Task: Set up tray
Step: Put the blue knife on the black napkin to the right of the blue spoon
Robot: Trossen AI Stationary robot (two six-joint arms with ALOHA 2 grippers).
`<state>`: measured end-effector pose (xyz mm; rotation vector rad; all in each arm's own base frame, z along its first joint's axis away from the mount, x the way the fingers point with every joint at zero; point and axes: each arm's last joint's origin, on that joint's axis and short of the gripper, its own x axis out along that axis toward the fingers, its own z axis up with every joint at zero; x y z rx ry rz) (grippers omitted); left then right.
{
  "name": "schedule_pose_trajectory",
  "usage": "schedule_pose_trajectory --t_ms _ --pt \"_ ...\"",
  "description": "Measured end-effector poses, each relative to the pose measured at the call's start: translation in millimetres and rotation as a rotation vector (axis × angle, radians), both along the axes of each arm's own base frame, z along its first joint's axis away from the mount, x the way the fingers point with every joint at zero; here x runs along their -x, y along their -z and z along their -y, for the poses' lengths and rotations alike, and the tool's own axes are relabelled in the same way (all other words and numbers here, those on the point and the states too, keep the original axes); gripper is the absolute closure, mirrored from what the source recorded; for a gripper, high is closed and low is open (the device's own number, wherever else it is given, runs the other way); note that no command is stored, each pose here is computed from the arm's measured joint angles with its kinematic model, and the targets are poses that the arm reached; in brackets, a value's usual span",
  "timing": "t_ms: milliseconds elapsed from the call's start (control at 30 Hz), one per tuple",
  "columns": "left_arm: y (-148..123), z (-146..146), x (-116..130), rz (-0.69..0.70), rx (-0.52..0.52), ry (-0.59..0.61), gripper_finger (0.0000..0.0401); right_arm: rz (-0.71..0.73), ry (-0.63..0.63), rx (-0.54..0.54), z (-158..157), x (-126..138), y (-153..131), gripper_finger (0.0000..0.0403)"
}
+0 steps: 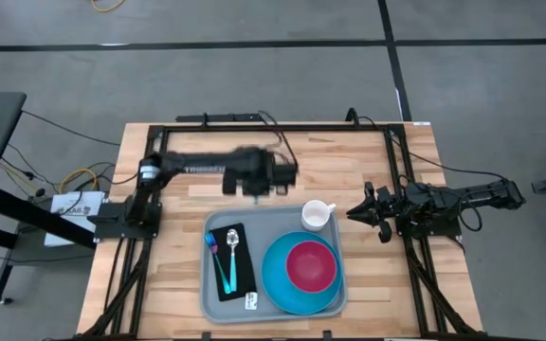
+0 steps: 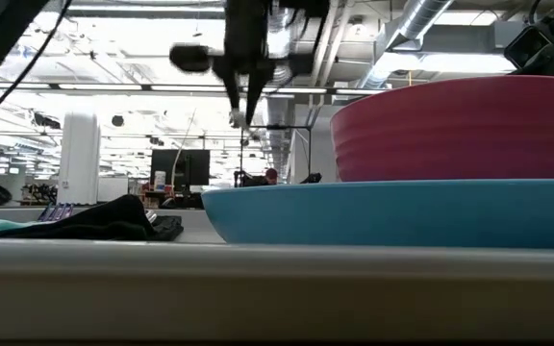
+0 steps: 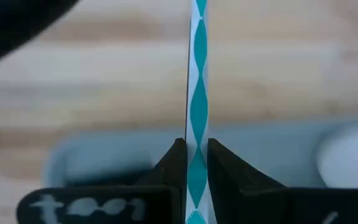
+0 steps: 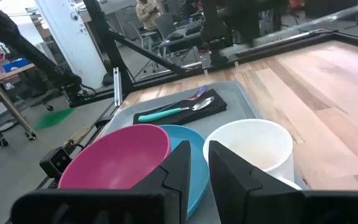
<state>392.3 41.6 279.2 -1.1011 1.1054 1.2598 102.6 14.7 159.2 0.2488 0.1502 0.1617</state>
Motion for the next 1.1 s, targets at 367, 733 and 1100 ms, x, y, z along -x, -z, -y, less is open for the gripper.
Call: schedule_pose_trajectory --t_ms 367,733,1100 --pt "-14.3 137.8 6.0 0.120 0.052 -0.087 0.0380 0.000 0.000 0.000 0.0 0.0 0.0 0.0352" --pt "19.4 207.7 18.8 0.046 0.019 -0.189 0.0380 0.000 0.000 0.000 0.0 0.0 0.0 0.0352" --pt "79.1 236.9 0.8 -0.035 0.066 -0.084 0.0380 0.000 0.000 0.000 0.0 0.0 0.0 0.0352"
